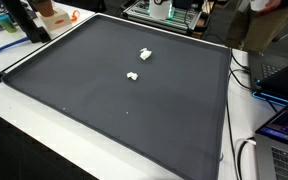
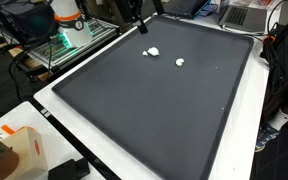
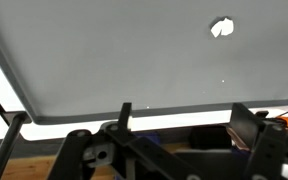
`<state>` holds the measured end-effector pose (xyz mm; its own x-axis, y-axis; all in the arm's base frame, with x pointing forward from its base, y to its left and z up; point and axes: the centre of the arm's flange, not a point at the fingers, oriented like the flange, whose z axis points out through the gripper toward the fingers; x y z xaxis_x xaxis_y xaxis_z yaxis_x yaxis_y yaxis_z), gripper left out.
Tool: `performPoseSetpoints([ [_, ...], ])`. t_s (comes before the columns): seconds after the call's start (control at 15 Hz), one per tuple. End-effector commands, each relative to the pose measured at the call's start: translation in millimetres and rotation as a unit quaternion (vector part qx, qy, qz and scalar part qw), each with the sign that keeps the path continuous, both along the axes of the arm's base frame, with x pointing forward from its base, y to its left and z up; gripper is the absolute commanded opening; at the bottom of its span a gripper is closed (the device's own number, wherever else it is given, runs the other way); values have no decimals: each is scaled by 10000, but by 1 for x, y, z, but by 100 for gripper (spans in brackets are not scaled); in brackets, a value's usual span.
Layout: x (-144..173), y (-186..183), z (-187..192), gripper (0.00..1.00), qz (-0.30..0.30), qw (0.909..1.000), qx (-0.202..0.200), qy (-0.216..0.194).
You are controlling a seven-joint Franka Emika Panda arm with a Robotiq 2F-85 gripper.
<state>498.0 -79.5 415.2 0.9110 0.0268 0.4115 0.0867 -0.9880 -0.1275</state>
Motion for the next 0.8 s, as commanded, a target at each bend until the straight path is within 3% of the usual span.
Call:
performPoseSetpoints([
  [0.0,-90,-5,8,100,469,9959,-37,-769],
  [0.2,-141,4,12,100,935,9888,-45,-1161],
  [0.27,-83,-4,7,100,662,9941,-122,-846],
  [0.47,-112,3,10,100,869,9906,-89,-1049],
  [0.73,-116,5,11,100,895,9900,-81,-1084],
])
